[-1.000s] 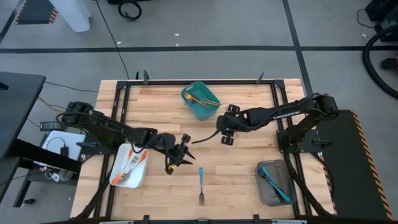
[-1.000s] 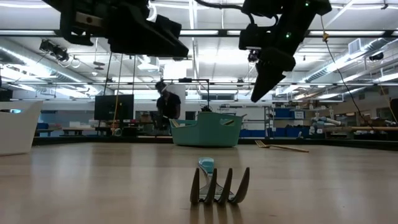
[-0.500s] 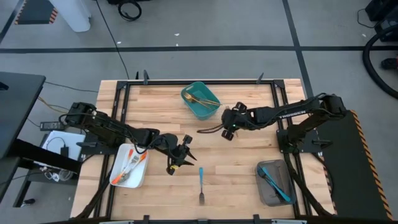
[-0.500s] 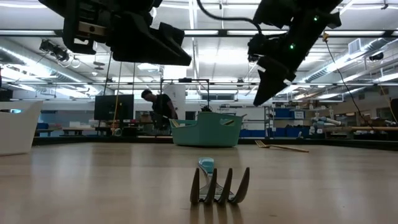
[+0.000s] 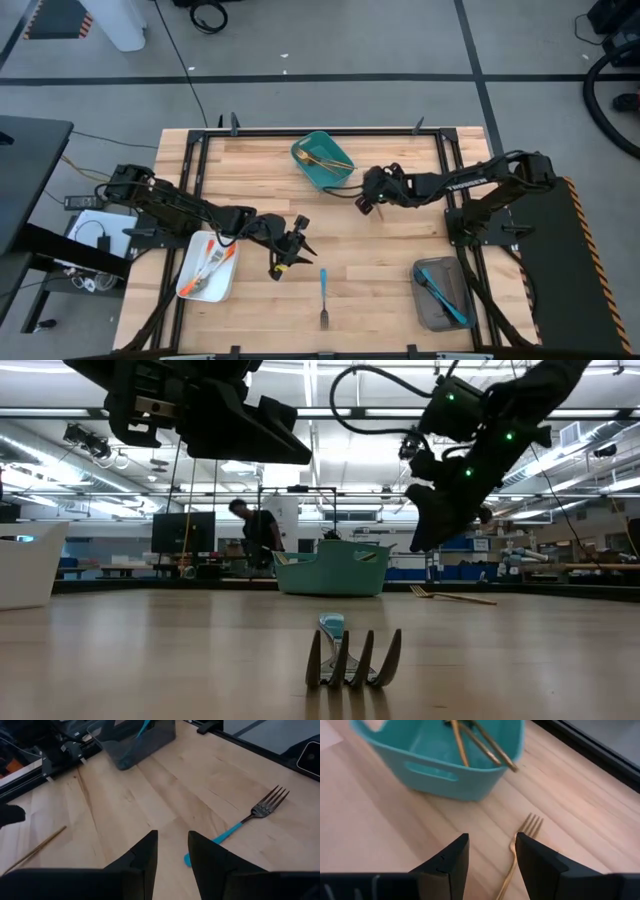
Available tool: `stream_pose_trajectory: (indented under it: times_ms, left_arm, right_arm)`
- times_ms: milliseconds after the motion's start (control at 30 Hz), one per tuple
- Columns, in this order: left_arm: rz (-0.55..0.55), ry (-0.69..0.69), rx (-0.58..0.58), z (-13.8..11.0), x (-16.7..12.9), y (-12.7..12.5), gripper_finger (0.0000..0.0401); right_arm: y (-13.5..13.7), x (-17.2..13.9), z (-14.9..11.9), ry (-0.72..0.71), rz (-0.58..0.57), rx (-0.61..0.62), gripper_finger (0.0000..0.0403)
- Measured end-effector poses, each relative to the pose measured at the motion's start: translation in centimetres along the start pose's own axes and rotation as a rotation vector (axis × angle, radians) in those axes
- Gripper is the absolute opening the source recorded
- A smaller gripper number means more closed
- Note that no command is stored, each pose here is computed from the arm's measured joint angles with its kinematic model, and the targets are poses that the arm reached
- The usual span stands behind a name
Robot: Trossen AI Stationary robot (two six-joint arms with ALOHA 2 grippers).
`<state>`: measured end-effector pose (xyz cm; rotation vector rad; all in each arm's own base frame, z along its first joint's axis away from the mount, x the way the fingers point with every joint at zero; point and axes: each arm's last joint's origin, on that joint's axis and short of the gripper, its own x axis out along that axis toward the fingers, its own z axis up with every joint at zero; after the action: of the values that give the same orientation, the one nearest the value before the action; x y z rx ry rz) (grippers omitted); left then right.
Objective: Sort silverware by color (type)
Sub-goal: Put the gold fork into the green bin
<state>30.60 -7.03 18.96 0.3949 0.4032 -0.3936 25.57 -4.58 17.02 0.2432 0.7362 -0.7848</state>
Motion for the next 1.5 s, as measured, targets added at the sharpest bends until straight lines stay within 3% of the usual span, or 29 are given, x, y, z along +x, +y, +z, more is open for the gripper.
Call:
stream_pose_trajectory:
  times_ms: [467,867,1000,1500]
  left_arm:
    - [0.012,0.001,-0.004,-0.1,-0.1,0.4,0.0116]
    - [0.016,-0.008,-0.002,0.0,-0.1,0.4,0.0116]
    - [0.014,-0.005,-0.008,-0.1,-0.1,0.4,0.0116]
    - [0.013,-0.003,-0.009,-0.1,-0.1,0.4,0.0116]
  right_arm:
    - [-0.8,0.9,-2.7,-0.132,-0.071,0.058,0.0167]
    - [-0.2,3.2,-5.0,-0.082,-0.056,0.049,0.0167]
    - [0.2,4.0,-5.7,-0.086,-0.141,0.030,0.0167]
    - [0.8,4.1,-5.9,-0.120,-0.145,0.042,0.0167]
